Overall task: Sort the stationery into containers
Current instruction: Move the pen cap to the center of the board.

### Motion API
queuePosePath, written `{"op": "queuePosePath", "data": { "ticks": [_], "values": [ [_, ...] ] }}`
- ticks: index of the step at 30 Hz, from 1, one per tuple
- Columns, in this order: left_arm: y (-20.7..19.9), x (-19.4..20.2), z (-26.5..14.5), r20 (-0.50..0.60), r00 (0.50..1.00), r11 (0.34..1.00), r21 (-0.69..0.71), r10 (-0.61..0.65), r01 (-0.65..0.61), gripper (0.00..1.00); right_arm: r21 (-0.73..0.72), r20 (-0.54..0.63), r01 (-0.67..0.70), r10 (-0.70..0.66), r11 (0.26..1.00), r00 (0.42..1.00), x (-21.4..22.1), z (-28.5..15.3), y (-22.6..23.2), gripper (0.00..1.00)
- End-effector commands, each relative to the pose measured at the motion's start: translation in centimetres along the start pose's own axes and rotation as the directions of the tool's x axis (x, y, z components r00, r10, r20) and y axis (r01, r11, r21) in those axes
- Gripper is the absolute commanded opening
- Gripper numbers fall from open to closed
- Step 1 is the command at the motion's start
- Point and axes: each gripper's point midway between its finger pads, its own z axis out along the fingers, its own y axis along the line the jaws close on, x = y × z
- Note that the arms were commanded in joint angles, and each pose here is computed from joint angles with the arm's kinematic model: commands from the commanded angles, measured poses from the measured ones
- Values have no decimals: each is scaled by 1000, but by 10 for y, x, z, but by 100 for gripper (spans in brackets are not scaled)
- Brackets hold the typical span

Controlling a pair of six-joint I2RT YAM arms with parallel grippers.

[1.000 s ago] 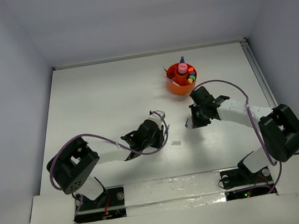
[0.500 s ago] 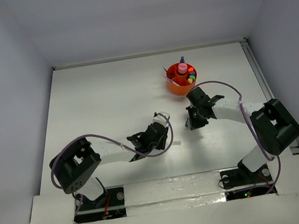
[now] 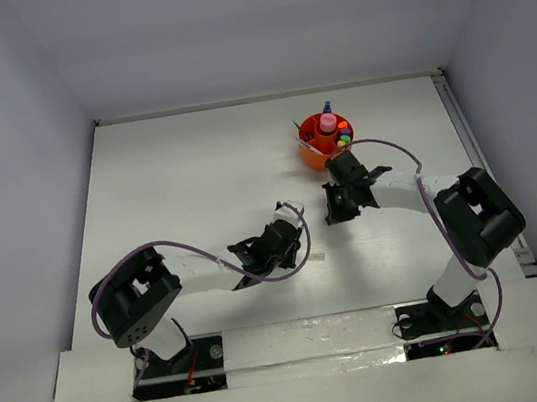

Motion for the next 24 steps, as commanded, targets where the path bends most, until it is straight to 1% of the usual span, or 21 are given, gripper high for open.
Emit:
{"op": "queuePosePath", "data": {
  "ticks": [1,3,6,7,9,12,13,15,17,18,19,21,22,24],
  "values": [
    [1,2,1,-9,1000,1000,-14,2,-3,22,-34,55,-36,38,999,998,-19,6,15,0],
    [1,3,2,-11,1000,1000,-15,3,-3,21,-40,93,-63,66,997,994,-30,8,18,0],
    [2,5,2,-14,1000,1000,-18,4,-4,21,-11,119,-83,83,997,989,-38,16,15,0],
    [2,6,2,-15,1000,1000,-18,5,-5,21,20,150,-90,86,996,985,-45,17,10,0],
    [3,7,3,-19,1000,1000,-22,6,-6,20,24,149,-94,89,995,985,-48,21,10,0],
    [3,8,4,-21,1000,1000,-21,6,-7,20,-22,162,-78,81,997,984,-55,12,21,0],
    [3,8,4,-19,1000,1000,-20,4,-5,20,-64,151,-65,74,996,986,-54,6,29,0],
    [3,6,3,-17,1000,1000,-23,3,-3,20,-105,197,-25,46,994,979,-61,-16,37,2],
    [3,6,4,-16,1000,1000,-27,4,-5,21,-71,219,-11,26,997,975,-64,-29,31,15],
    [4,6,4,-18,1000,999,-32,6,-6,22,-61,238,26,-11,998,971,-67,-36,30,21],
    [5,7,4,-23,1000,999,-39,8,-9,23,-17,251,36,-31,999,968,-70,-38,22,33],
    [7,7,5,-25,1000,998,-55,9,-11,25,15,221,71,-72,997,972,-69,-39,18,39],
    [9,8,6,-31,999,998,-63,9,-11,27,35,177,109,-113,993,978,-61,-34,14,42],
    [10,9,6,-35,999,998,-69,9,-12,29,42,152,162,-167,986,974,-59,-33,12,43]
  ]
}}
